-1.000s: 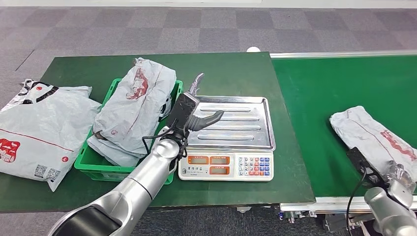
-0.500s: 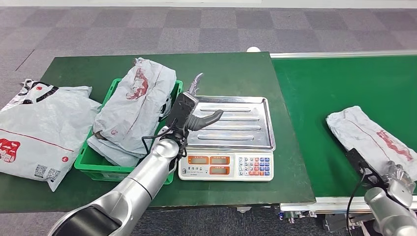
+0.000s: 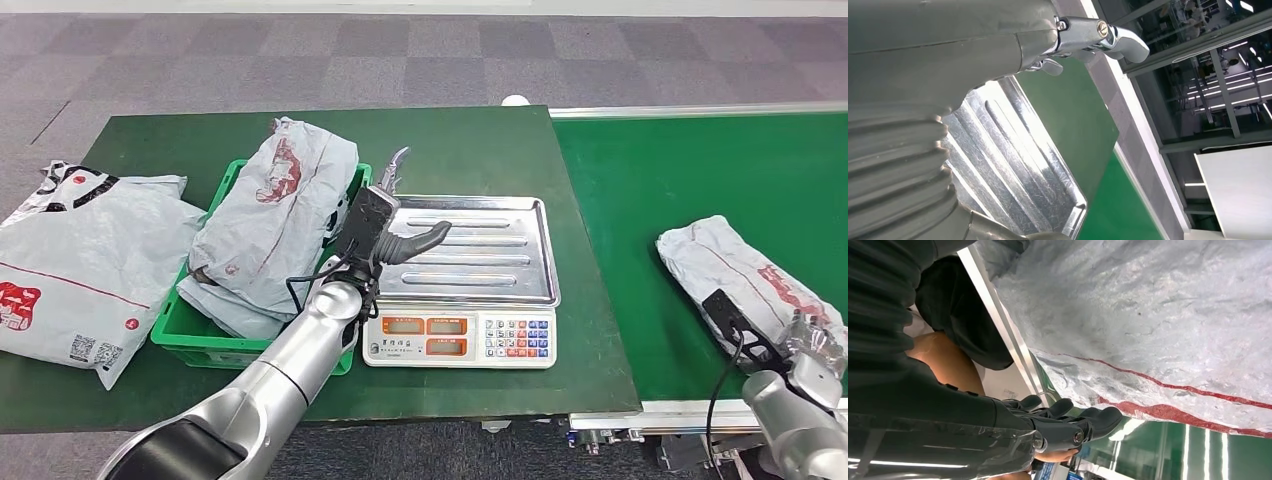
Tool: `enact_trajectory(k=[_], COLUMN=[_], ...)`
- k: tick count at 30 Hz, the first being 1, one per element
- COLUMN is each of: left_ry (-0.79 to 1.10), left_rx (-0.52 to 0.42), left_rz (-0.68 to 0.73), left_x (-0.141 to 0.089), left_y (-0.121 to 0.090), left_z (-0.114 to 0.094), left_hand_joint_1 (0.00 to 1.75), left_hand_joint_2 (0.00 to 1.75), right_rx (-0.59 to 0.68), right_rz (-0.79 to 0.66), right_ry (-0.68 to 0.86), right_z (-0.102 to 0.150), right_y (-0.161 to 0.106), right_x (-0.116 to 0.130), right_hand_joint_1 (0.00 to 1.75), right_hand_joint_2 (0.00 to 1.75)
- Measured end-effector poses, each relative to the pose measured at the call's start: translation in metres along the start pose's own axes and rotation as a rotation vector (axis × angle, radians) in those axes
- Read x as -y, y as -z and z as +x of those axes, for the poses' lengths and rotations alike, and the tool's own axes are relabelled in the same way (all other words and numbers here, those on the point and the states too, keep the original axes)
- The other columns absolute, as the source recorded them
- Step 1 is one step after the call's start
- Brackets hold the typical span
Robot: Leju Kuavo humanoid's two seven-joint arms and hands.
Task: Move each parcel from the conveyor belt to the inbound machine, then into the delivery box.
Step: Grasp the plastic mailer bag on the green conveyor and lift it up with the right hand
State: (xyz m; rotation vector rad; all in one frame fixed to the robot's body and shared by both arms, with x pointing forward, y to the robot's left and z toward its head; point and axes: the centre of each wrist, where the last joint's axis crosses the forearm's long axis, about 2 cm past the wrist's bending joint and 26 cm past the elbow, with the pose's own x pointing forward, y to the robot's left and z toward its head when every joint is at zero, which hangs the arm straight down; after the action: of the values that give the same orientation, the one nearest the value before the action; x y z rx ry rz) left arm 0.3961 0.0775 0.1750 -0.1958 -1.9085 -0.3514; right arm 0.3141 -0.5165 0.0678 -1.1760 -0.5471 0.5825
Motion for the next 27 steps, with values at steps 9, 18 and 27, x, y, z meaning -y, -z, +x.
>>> enact_trajectory(k=[9, 18, 27], left_ry=[-0.006, -0.033, -0.044], left_rx=[0.009, 0.002, -0.01], left_rz=[-0.005, 0.029, 0.048], left_x=[0.0, -0.005, -0.008], left_y=[0.0, -0.004, -0.007], left_z=[0.0, -0.005, -0.009], left_hand_joint_1=[0.0, 0.0, 0.0], left_hand_joint_2=[1.75, 1.75, 1.75], right_rx=[0.042, 0.025, 0.032], right_rz=[0.285, 0.379, 0.409], right_ry=[0.278, 0.327, 0.312], right_z=[-0.013, -0.021, -0.018], right_y=[0.0, 0.002, 0.005], right_x=[-0.008, -0.006, 0.001], right_hand_joint_1=[0.04, 1.75, 1.75], right_hand_joint_2=[1.75, 1.75, 1.75])
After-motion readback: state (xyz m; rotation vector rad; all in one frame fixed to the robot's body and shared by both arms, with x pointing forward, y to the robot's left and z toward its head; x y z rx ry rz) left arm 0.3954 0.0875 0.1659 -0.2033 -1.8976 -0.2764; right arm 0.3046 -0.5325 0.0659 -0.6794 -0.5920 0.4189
